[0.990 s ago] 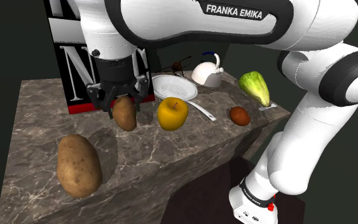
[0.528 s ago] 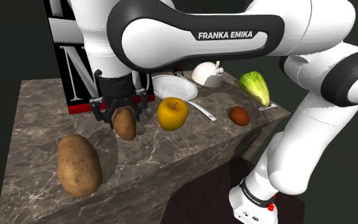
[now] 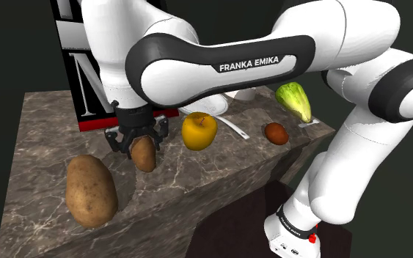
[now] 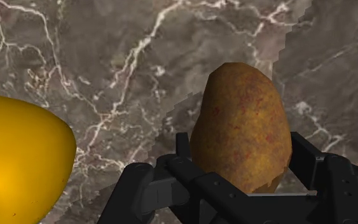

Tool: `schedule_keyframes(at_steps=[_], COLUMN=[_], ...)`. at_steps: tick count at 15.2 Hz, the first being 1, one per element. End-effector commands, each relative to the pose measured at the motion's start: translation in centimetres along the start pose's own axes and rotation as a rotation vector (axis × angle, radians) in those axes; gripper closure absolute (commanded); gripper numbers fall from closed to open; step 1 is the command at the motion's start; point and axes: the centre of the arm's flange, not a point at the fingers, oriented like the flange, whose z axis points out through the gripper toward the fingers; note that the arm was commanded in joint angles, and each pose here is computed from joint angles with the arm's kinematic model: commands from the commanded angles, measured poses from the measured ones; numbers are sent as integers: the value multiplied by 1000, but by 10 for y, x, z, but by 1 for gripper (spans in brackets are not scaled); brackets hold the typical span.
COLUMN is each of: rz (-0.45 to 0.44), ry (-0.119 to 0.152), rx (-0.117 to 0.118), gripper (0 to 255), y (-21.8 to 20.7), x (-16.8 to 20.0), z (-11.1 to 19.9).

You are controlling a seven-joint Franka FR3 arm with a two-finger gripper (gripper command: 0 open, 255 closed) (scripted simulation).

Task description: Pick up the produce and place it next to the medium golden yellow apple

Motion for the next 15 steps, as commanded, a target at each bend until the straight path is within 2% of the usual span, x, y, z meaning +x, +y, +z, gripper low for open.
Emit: schedule_keyframes(at_steps=[1, 7, 8, 13, 15], rz=[0, 0, 0, 0, 0], ry=[0, 0, 0, 0, 0], rx=[1, 1, 1, 1, 1], gripper=[255, 255, 0, 0, 0], y=[0, 0, 0, 0, 0], x=[0, 0, 0, 0, 0], z=[3, 3, 3, 3, -23])
